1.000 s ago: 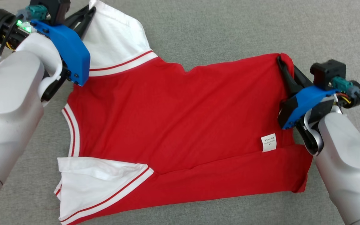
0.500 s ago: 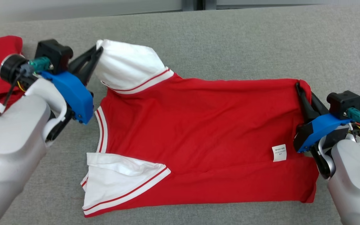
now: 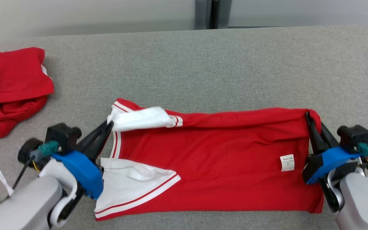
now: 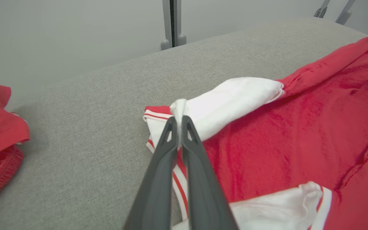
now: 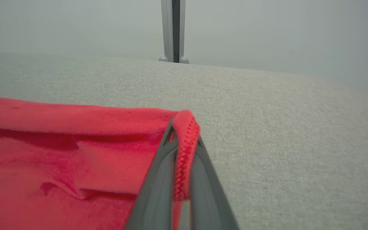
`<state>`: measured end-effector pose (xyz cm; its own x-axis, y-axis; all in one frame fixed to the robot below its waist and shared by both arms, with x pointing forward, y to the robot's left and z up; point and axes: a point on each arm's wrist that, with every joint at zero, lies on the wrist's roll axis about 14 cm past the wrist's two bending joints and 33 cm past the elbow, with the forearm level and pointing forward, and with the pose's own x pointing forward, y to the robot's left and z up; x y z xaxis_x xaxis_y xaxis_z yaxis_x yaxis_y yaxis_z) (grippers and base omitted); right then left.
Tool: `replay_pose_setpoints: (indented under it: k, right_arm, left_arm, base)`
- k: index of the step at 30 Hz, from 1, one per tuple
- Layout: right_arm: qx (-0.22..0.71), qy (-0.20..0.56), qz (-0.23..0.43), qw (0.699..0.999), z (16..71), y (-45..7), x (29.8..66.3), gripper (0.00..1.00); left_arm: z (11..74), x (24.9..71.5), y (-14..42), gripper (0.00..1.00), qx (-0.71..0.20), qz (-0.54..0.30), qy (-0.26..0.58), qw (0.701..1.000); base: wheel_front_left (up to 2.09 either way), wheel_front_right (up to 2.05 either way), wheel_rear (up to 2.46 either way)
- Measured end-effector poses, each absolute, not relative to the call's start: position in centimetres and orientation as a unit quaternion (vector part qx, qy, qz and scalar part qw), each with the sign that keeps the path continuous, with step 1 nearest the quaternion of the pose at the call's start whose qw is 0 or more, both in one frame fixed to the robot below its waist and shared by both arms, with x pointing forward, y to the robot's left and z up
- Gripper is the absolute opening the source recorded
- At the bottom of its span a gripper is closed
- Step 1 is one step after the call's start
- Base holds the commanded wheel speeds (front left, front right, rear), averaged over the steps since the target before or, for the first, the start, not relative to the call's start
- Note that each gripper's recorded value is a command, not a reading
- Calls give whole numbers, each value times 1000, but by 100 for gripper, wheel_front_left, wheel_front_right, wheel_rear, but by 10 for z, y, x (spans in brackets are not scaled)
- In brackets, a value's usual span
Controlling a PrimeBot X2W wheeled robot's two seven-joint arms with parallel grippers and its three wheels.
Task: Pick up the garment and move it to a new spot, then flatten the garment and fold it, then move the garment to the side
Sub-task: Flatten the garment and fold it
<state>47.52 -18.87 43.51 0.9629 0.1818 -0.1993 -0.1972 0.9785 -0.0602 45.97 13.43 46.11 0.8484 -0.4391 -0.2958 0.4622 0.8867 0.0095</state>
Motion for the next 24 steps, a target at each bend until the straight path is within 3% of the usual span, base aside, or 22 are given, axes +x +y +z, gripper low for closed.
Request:
replay_pose_setpoints:
  k: [13, 14, 15, 16, 17, 24]
  right_arm:
    - [-2, 115, 87, 990, 416, -181, 420, 0]
    - [-1, 120, 85, 989, 414, -182, 417, 6]
    - [1, 120, 84, 989, 413, -182, 415, 46]
    - [1, 120, 84, 989, 413, -182, 413, 100]
    - [1, 120, 83, 989, 413, -182, 411, 100]
    - [5, 87, 80, 993, 431, -183, 411, 100]
  left_arm:
    - [425, 383, 134, 0, -24, -208, 209, 955]
    - [422, 380, 136, 0, -24, -205, 212, 955]
    - [420, 378, 137, 0, -25, -201, 214, 956]
    - [420, 378, 139, 8, -27, -196, 214, 957]
    - [420, 379, 142, 100, -25, -188, 209, 959]
    - [435, 394, 142, 100, -33, -162, 161, 973]
  base:
    - [0, 0, 0]
    - [0, 0, 0]
    - [0, 0, 0]
    - [0, 0, 0]
    - [0, 0, 0]
    - [0, 0, 0]
